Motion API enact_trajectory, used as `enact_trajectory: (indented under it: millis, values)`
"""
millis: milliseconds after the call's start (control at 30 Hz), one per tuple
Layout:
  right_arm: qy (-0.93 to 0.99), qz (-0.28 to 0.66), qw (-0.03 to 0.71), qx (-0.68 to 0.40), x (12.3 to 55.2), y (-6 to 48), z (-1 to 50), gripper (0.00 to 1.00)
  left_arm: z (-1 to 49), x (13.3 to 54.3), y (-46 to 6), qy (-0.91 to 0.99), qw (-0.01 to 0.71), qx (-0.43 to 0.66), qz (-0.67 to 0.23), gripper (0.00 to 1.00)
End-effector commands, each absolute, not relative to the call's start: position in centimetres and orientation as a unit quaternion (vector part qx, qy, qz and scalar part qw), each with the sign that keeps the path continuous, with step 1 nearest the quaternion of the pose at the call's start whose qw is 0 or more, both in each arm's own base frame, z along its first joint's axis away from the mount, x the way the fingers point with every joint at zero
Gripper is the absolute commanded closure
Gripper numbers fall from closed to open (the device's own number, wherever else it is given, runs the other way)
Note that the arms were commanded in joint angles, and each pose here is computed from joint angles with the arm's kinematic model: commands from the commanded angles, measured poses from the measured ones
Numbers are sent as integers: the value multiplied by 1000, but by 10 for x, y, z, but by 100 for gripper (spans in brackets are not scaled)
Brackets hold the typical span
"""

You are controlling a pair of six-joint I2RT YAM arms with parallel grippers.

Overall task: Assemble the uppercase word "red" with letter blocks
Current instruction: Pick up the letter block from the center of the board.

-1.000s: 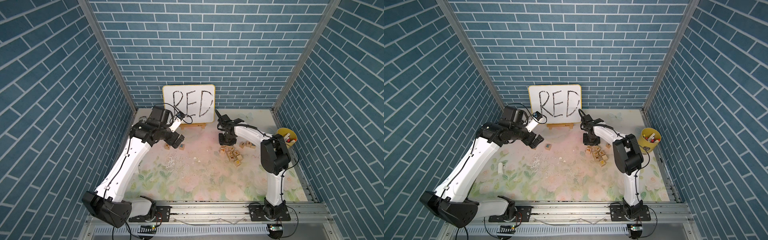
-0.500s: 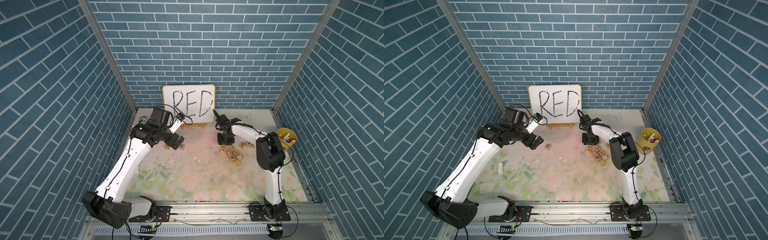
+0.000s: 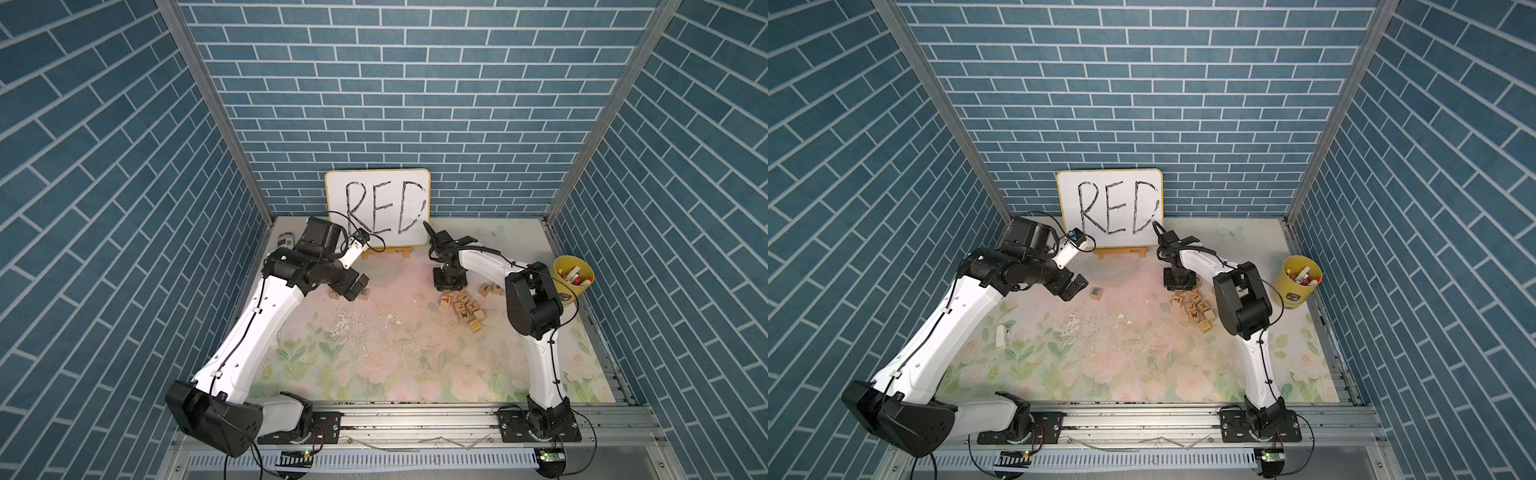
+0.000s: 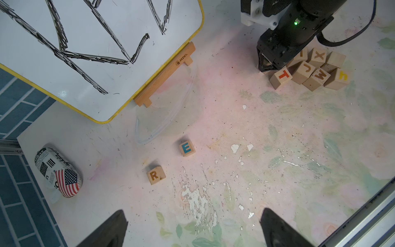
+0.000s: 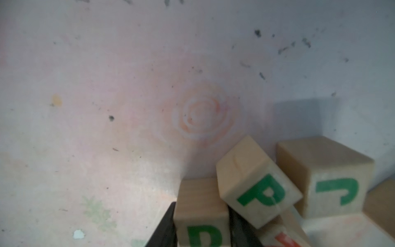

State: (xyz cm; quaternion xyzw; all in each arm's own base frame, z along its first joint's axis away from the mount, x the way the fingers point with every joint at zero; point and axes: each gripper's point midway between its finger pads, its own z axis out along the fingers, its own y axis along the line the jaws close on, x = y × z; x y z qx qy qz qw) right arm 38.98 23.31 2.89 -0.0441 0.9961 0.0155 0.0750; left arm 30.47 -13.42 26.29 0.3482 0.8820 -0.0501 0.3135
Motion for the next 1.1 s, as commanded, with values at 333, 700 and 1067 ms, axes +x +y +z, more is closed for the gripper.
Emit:
enact_trajectory:
  millis: [333, 700, 1067]
  values:
    - [996, 3, 66, -55, 387, 231, 27, 71, 257, 304, -133, 881, 313, 352, -44, 1]
    - [992, 29, 103, -62, 382, 239, 69, 77, 251, 306, -128, 885, 309, 346, -32, 1]
    - [988, 54, 109, -96, 350, 282, 88, 77, 251, 300, -124, 888, 305, 344, -31, 1]
